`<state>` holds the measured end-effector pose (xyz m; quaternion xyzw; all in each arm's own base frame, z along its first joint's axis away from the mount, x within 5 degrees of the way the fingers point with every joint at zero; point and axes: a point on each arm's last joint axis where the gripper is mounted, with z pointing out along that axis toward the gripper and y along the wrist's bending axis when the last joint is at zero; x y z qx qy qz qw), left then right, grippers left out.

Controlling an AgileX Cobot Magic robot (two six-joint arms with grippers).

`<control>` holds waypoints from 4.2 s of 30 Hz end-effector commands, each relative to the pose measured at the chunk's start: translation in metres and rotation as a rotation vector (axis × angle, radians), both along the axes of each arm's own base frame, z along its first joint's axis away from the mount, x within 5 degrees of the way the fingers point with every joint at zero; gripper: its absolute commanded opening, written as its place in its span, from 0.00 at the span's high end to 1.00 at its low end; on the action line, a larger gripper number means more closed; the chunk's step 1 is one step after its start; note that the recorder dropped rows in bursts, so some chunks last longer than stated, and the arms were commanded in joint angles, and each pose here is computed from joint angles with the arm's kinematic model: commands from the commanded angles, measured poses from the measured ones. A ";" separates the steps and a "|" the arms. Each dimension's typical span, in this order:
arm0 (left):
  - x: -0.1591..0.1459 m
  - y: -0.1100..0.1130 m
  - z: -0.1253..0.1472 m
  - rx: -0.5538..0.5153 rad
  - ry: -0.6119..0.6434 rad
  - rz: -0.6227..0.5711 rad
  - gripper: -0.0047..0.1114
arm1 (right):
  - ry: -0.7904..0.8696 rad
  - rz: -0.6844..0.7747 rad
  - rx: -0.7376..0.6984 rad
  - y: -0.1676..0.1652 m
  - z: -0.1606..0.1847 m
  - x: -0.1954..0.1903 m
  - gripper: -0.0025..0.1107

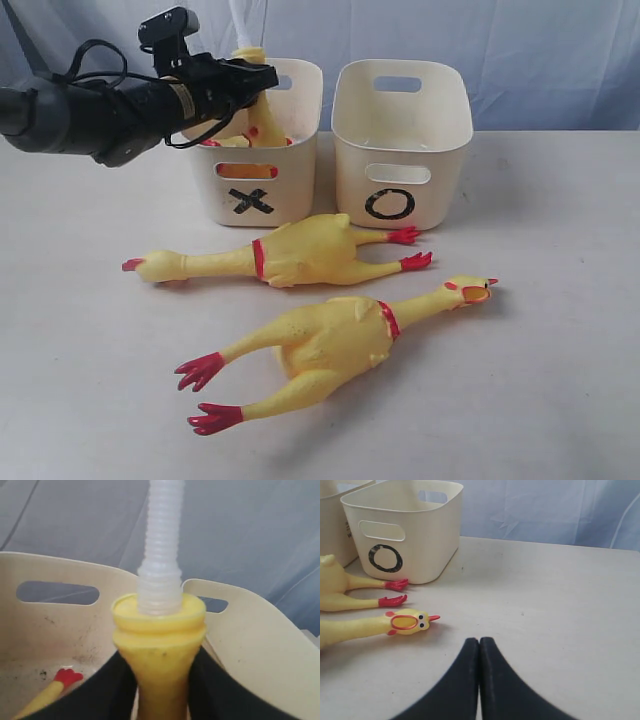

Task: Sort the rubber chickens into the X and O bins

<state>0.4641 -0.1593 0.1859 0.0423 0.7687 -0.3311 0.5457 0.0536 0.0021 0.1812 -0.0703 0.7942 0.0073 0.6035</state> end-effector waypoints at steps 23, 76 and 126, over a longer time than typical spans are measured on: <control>-0.013 0.017 0.061 0.225 -0.023 0.090 0.37 | -0.018 0.008 -0.008 0.000 0.001 0.000 0.99; -0.329 0.120 0.129 0.531 -0.360 0.211 0.96 | -0.414 0.102 0.181 0.010 0.039 0.000 0.99; -0.399 0.141 0.108 0.385 -0.537 0.306 0.96 | 0.200 0.600 -0.510 0.052 0.098 0.060 0.99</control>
